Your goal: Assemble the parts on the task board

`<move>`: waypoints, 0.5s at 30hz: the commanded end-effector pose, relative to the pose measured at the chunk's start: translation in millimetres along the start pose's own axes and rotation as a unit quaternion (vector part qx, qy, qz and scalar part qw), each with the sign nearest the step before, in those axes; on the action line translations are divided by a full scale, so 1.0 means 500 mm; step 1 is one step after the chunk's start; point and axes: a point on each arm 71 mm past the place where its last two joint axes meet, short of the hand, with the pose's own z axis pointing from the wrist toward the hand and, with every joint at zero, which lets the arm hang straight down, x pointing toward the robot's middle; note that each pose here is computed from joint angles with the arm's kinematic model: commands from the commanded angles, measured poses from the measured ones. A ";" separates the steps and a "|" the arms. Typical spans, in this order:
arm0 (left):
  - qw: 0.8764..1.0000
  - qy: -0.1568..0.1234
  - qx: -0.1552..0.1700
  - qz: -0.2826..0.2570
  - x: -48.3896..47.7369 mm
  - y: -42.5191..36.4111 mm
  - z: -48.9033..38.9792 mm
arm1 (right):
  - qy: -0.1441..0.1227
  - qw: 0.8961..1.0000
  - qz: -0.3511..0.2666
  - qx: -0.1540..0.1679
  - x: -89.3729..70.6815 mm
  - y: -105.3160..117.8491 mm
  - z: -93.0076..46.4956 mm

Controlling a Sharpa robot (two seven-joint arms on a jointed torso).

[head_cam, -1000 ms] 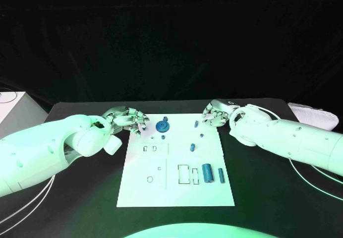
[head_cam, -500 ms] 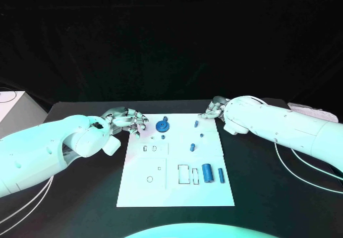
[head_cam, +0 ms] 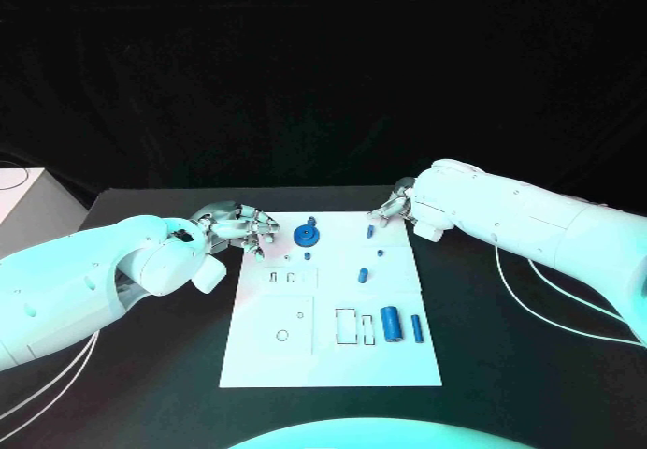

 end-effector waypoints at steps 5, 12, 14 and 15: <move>1.000 0.016 -0.004 0.004 0.008 -0.001 0.000 | 0.064 0.997 -0.022 0.027 0.029 0.006 0.003; 1.000 0.017 -0.008 0.006 0.008 0.000 0.000 | 0.080 0.995 -0.047 0.026 0.030 0.016 -0.002; 1.000 0.018 -0.009 0.007 0.008 0.000 -0.001 | 0.084 0.995 -0.055 0.027 0.031 0.017 -0.003; 1.000 0.019 -0.010 0.007 0.008 0.000 -0.001 | 0.087 0.994 -0.059 0.027 0.031 0.018 -0.003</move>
